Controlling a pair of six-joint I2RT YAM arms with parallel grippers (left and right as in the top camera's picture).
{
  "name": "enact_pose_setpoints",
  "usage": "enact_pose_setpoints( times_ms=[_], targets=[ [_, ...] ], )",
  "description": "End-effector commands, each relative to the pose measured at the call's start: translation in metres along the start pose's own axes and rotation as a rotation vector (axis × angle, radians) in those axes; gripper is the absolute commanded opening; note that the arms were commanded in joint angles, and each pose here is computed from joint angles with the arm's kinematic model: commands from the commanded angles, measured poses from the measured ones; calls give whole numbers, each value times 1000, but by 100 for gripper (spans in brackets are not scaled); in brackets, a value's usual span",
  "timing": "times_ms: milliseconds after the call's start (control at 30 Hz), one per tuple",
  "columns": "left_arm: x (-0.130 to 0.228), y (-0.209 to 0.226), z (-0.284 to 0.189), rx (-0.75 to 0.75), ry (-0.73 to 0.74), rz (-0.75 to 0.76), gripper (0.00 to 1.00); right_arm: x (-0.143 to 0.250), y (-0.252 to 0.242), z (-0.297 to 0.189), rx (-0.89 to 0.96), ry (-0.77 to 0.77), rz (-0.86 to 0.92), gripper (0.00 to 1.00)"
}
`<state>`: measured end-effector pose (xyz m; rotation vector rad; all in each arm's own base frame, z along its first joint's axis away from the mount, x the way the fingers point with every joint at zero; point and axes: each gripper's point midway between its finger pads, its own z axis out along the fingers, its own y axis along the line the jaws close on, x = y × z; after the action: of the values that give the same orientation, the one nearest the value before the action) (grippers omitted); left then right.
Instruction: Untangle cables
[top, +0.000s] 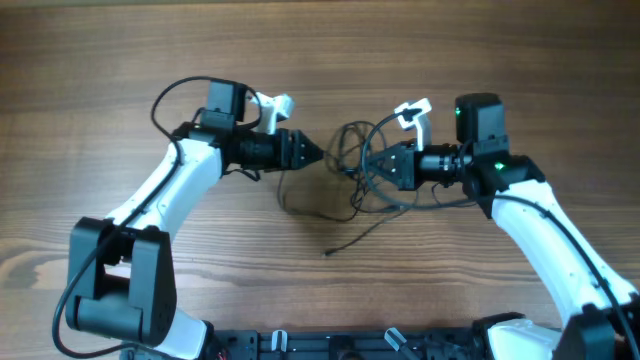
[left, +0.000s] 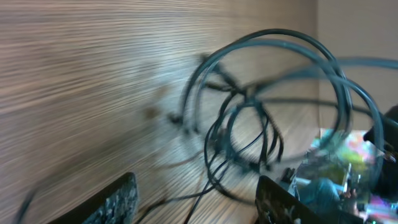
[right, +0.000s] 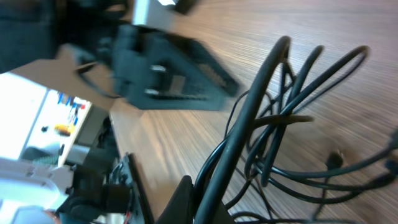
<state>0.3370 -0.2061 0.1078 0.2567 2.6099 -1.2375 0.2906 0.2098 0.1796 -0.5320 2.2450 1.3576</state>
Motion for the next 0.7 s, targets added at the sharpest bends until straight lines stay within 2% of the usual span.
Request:
enact_pose_setpoints(
  times_ms=[0,133,200,367,400,533,667],
  targets=[
    [0,-16,7,41,1,6,59,-16,29,-6,-52,-44,-49,5],
    [19,-29,20,50,75,-60,54,-23,20,-6,3,-73,-39,4],
    [28,-37,26,45,111,-220,48,-25,15,-7,33,-84,-7,4],
    [38,-47,34,28,154,-524,52,-26,13,-7,45,-91,9,4],
    [38,-47,34,25,153,-553,50,-26,13,-7,45,-90,18,4],
    [32,-48,34,35,136,-567,29,-26,13,-7,44,-90,28,4],
    [32,-49,34,36,135,-593,29,-26,13,-7,41,-90,31,4]
  ],
)
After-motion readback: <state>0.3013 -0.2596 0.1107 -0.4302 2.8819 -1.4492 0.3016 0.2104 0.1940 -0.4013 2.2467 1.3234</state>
